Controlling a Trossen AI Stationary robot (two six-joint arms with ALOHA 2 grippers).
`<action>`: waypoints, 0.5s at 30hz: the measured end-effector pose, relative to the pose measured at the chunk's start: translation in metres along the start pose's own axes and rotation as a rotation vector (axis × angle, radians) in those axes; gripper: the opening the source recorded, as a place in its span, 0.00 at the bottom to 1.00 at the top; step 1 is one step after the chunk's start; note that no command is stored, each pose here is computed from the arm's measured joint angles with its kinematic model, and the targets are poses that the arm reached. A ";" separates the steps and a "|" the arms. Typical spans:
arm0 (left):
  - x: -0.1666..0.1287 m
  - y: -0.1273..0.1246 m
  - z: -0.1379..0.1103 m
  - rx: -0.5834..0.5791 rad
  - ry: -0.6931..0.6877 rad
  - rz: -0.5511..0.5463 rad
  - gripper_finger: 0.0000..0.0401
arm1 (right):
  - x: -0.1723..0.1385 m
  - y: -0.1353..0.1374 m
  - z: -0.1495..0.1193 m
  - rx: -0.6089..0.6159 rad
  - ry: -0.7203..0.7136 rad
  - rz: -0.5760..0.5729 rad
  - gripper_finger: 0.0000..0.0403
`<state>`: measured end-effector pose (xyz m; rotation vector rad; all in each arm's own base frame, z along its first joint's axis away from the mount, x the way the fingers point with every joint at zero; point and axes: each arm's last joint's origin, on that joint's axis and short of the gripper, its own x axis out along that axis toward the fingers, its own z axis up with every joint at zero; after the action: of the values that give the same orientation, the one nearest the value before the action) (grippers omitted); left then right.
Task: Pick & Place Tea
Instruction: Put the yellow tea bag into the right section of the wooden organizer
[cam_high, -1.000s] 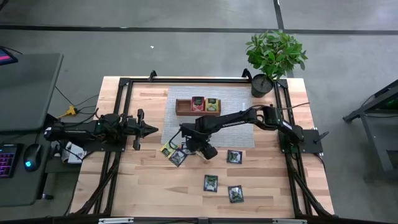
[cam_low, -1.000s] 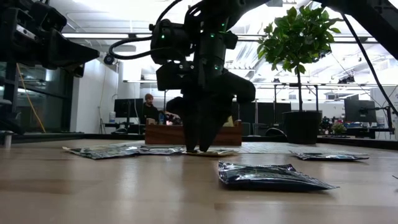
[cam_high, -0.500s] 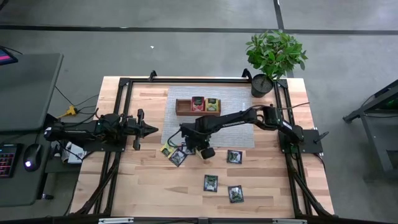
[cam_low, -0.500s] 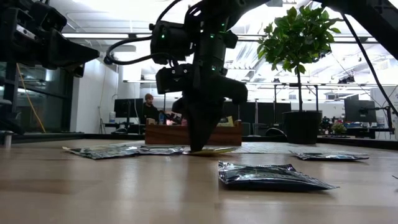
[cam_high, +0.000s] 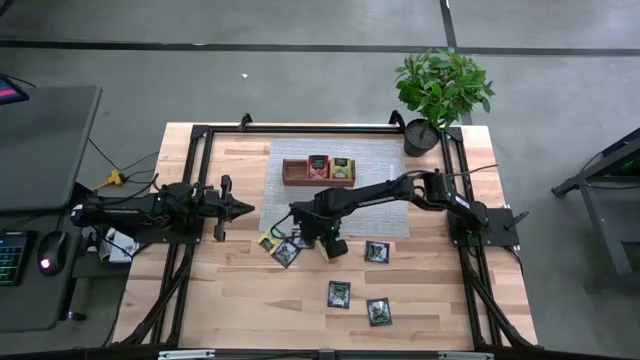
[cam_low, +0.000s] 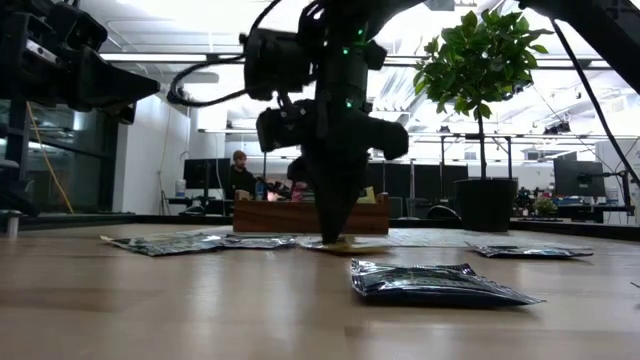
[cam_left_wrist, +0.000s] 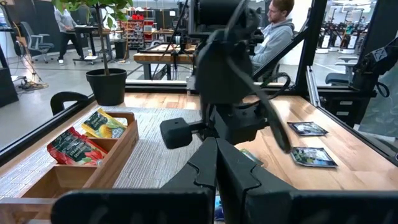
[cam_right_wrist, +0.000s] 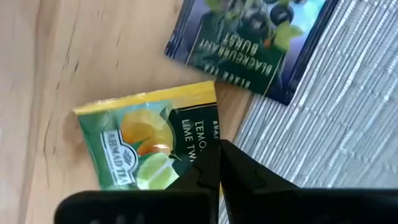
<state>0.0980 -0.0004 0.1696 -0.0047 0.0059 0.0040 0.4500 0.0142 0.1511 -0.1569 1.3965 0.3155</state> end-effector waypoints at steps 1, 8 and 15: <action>0.000 0.000 0.000 0.000 0.000 0.000 0.00 | -0.003 0.002 0.001 0.005 -0.008 0.000 0.00; 0.000 0.000 0.000 0.000 0.000 0.000 0.00 | -0.037 0.017 0.004 0.048 -0.063 -0.072 0.00; 0.000 0.000 0.000 0.000 0.000 0.000 0.00 | -0.076 0.018 -0.001 0.114 -0.113 -0.234 0.00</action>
<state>0.0980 -0.0004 0.1696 -0.0047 0.0059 0.0038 0.4324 0.0212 0.2271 -0.2035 1.2666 0.0499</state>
